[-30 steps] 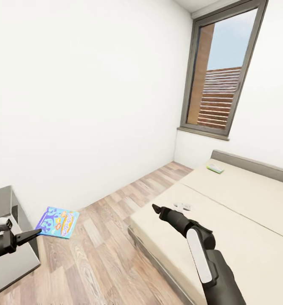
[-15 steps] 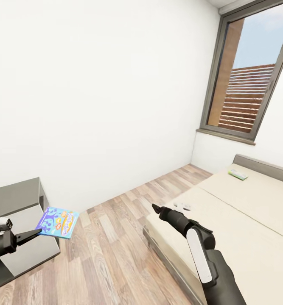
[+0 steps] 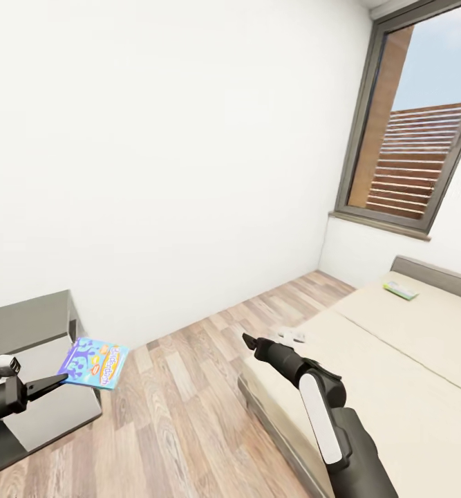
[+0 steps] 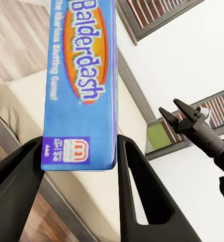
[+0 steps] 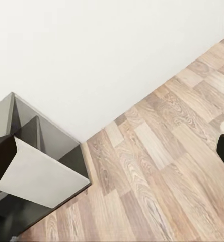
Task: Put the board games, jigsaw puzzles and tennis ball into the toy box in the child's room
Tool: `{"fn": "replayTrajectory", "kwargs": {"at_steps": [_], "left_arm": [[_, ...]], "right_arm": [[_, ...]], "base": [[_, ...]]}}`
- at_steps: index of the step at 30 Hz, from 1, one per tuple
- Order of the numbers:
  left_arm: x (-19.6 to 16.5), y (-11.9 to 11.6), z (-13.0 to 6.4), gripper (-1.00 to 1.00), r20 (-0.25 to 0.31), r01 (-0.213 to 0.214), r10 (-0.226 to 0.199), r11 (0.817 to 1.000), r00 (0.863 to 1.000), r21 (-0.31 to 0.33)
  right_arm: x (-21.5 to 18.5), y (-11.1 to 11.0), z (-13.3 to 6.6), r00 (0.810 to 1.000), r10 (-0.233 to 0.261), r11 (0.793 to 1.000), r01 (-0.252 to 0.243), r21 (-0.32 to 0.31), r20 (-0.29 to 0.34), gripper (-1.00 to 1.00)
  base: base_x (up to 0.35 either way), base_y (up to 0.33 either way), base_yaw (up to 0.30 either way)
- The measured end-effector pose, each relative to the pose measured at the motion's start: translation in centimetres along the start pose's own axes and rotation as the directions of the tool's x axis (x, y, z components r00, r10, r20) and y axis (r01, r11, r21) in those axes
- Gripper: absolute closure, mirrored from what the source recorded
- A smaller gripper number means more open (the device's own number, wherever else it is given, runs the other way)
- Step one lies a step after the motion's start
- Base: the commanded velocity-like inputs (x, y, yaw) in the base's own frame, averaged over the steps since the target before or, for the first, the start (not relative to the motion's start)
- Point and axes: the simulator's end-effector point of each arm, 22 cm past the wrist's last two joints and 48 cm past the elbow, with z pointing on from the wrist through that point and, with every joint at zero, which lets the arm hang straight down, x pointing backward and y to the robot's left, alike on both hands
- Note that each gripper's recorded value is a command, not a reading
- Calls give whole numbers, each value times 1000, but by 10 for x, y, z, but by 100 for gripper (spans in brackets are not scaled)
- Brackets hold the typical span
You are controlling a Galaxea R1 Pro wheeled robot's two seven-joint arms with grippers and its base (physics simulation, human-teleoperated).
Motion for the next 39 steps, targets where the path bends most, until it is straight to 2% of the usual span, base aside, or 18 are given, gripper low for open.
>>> {"fn": "replayTrajectory", "kwargs": {"at_steps": [13,20,31,36,39], "left_arm": [[-4,-2,-3,100,17,-14,14,1000,1000,7],[-12,-5,-11,100,47,-1,1,1000,999,5],[-11,-11,-13,100,35,-4,4,1000,999,-3],[-13,-11,-15,100,48,-14,14,1000,999,0],[-13,-12,-16,100,51,-39,39,999,998,0]], "right_arm": [[1,-1,1,1000,0,1000,0,2,-1,-100],[0,1,-1,1000,-2,1000,2,4,-4,-100],[-3,6,-7,1000,-8,1000,8,6,-7,-100],[0,12,-5,1000,-19,1000,19,-5,-15,-100],[1,12,-5,1000,-22,1000,22,-1,-16,-100]], "base": [[69,0,286],[1,0,289],[0,0,289],[7,0,289],[216,0,248]]}}
